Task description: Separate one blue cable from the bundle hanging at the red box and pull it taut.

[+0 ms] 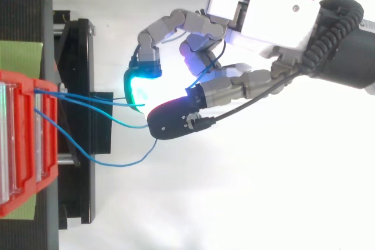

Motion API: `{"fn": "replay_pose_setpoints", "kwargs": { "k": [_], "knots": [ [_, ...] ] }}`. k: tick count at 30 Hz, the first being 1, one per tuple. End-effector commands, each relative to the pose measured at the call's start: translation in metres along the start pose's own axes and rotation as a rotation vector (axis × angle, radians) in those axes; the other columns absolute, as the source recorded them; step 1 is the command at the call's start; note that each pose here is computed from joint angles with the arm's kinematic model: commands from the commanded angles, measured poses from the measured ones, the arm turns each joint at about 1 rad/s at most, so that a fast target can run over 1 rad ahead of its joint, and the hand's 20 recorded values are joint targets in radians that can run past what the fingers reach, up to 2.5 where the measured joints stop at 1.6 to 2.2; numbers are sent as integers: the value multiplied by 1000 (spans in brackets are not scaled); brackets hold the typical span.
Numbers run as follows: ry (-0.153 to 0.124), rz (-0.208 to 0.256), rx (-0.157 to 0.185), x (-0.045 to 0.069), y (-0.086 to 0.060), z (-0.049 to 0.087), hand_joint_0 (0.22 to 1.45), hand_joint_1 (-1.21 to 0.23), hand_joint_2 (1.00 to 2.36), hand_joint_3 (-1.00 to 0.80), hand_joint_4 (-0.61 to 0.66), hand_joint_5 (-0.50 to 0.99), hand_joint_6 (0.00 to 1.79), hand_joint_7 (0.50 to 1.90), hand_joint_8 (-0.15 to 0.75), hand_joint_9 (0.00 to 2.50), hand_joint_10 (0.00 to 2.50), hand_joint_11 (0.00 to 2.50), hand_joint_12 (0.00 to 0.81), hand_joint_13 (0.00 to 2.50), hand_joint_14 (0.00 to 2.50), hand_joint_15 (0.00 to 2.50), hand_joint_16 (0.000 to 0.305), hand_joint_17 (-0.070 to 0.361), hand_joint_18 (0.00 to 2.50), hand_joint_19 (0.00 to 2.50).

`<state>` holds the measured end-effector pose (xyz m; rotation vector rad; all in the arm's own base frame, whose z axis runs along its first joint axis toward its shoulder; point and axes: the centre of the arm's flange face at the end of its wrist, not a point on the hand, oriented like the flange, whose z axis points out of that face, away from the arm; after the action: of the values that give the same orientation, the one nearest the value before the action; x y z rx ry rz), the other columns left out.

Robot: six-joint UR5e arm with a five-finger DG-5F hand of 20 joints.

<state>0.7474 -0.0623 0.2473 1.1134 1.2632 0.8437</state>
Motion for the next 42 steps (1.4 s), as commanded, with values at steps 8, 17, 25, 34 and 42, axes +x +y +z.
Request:
{"fn": "replay_pose_setpoints", "kwargs": {
  "k": [8, 17, 25, 34, 42],
  "knots": [
    [0, 0, 0, 0, 0, 0, 686, -695, 1009, -74, -60, -168, 970, 1146, 359, 824, 1938, 1038, 403, 859, 1820, 1042, 50, 113, 1146, 1402],
    [0, 0, -1, 0, 1, 0, 686, -694, 1009, -72, -58, -168, 970, 1151, 350, 818, 1950, 1036, 407, 860, 1819, 1050, 50, 113, 1144, 1411],
    [0, 0, 0, 0, 0, 0, 686, -694, 1009, -68, -62, -168, 971, 1146, 353, 817, 1965, 1023, 403, 861, 1812, 1048, 50, 114, 1145, 1402],
    [0, 0, -1, 0, 1, 0, 686, -694, 1009, -68, -59, -168, 970, 1149, 352, 816, 1977, 1019, 405, 859, 1808, 1039, 50, 112, 1144, 1407],
    [0, 0, -1, 0, 1, 0, 686, -694, 1009, -68, -60, -167, 970, 1148, 352, 816, 1985, 1017, 399, 858, 1811, 1041, 50, 113, 1146, 1404]
  ]
}}
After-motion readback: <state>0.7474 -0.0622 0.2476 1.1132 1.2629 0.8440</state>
